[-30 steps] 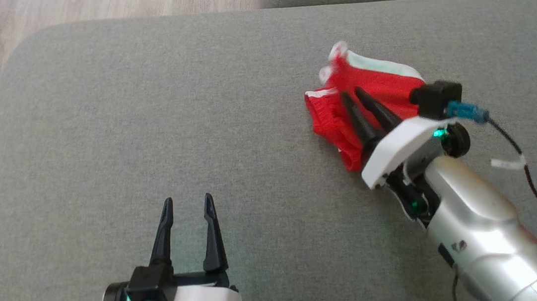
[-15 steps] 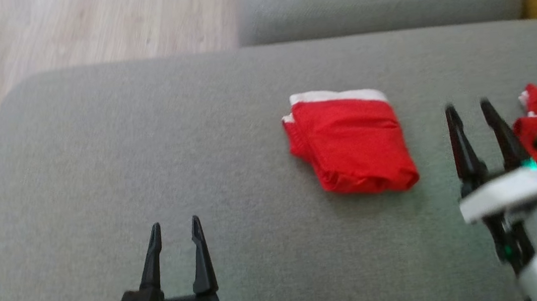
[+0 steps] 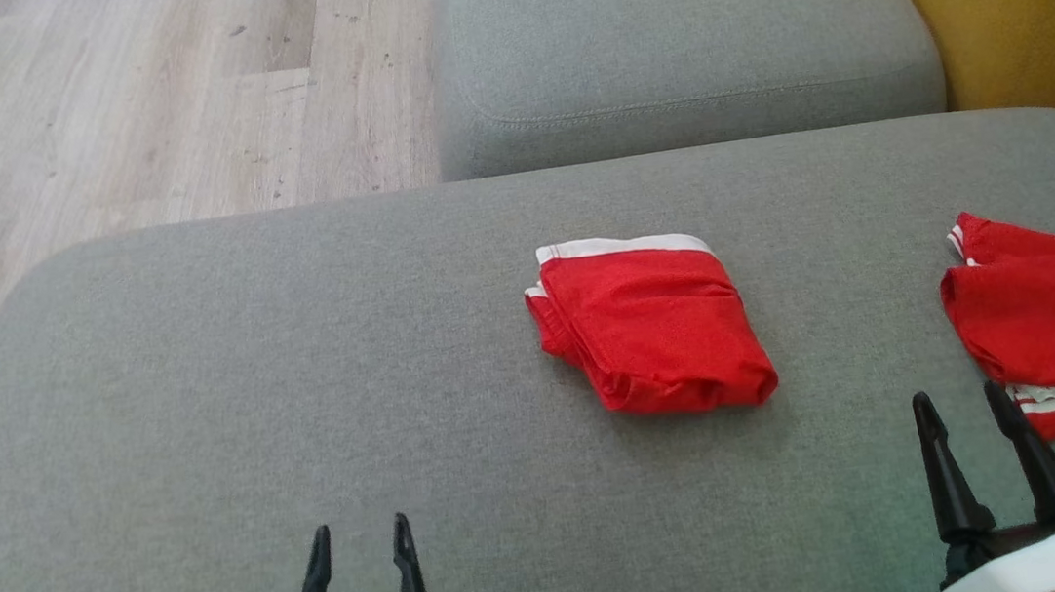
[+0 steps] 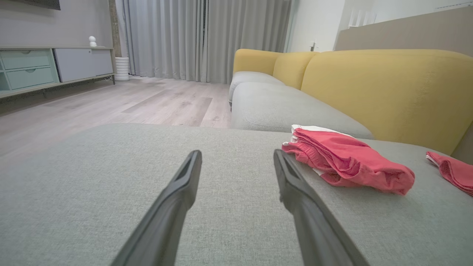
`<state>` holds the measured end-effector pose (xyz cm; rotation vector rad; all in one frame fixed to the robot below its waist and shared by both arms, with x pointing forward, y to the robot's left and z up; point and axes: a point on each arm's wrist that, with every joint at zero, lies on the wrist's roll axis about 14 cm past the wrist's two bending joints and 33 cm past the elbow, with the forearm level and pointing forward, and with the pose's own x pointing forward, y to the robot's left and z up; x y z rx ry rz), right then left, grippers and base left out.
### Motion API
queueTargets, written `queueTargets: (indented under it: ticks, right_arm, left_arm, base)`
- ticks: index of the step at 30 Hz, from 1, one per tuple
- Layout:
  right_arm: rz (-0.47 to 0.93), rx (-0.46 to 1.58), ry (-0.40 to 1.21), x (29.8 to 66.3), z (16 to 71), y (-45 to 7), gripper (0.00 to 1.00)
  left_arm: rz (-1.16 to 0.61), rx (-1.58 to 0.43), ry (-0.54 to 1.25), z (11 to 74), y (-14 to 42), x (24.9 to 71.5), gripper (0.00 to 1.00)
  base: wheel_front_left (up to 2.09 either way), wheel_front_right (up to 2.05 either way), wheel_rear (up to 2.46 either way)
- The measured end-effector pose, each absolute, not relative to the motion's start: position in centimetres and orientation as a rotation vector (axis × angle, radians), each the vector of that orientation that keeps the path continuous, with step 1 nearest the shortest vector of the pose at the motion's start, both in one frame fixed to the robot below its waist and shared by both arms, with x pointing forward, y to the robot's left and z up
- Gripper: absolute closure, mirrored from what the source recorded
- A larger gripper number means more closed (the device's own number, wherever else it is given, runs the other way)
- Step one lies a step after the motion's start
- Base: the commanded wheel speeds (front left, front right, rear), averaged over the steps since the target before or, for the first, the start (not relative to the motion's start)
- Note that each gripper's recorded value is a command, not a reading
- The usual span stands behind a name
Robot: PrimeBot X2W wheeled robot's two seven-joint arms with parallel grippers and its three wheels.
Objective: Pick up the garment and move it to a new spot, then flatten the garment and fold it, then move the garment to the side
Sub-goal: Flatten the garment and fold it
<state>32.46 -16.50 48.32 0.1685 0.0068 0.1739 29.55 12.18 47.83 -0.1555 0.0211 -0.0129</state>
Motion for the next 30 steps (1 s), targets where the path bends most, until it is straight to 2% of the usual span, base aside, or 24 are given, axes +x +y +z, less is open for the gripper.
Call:
queueTargets:
  ticks: [30]
  right_arm:
    - [0.198, 0.166, 0.006, 32.7, 48.4, -15.5, 0.0]
  left_arm:
    - [-0.03, -0.13, 0.019, 47.8, 11.8, 29.4, 0.0]
  base:
    - [0.0, 0.0, 0.0]
